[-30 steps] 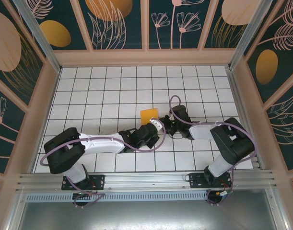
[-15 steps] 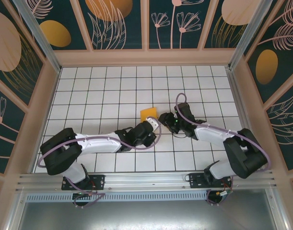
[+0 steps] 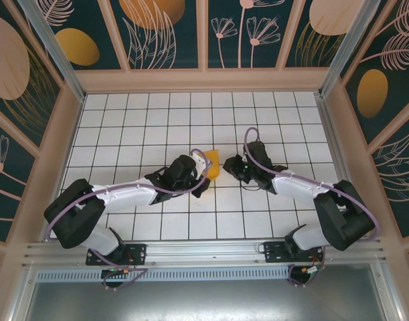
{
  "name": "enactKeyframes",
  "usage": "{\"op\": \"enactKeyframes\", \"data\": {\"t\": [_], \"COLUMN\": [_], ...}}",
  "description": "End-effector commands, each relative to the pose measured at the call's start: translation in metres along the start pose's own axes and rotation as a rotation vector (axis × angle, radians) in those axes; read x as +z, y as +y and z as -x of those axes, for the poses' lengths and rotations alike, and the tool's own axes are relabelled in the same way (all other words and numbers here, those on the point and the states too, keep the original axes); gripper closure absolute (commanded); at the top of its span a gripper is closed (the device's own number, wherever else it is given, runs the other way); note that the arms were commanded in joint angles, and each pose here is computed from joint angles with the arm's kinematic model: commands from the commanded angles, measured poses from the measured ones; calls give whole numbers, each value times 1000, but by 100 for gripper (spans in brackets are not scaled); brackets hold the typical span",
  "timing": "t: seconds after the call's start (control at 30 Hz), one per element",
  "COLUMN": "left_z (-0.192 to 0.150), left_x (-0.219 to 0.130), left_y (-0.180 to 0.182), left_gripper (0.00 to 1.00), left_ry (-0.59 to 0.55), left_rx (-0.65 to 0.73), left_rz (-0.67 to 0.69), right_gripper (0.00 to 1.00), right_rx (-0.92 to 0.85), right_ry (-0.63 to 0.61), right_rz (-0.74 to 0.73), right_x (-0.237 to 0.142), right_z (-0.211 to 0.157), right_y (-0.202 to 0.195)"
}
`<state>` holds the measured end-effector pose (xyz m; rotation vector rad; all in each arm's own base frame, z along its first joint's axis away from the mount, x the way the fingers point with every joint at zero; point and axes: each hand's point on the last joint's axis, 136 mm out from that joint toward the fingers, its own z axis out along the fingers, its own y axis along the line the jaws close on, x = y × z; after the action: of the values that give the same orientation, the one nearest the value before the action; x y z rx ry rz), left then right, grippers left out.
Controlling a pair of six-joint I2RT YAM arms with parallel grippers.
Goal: Fold a paper plane with a square sheet of paper (pick it up from the middle)
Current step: Third fold the triangle at the center of the table.
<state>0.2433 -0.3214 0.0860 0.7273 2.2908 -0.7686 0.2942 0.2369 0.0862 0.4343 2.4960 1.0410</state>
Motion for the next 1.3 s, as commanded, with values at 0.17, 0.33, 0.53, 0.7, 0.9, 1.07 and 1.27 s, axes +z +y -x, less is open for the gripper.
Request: {"op": "enactKeyframes", "data": {"t": [0.17, 0.33, 0.53, 0.7, 0.9, 1.07, 1.27], "left_z": [-7, -8, -10, -11, -14, -13, -14], "left_x": [7, 9, 12, 16, 21, 23, 22], "left_y": [6, 14, 22, 32, 43, 51, 55], "left_gripper": [100, 100, 100, 100, 100, 100, 99], "left_ry": [36, 37, 51, 61, 81, 88, 91], "left_rx": [-59, -72, -83, -93, -114, -126, -143], "left_rz": [-60, -24, 10, 56, 104, 133, 148], "right_gripper": [84, 87, 87, 87, 87, 87, 86], "right_rx": [-120, -138, -213, -249, -285, -301, -315], "right_ry": [92, 124, 165, 193, 233, 248, 249], "right_rz": [42, -34, -82, -171, -227, -224, -224], "right_x": [34, 64, 92, 103, 105, 104, 102], "right_z": [4, 10, 17, 17, 9, 3, 3], "right_y": [28, 15, 10, -11, -30, -34, -33]}}
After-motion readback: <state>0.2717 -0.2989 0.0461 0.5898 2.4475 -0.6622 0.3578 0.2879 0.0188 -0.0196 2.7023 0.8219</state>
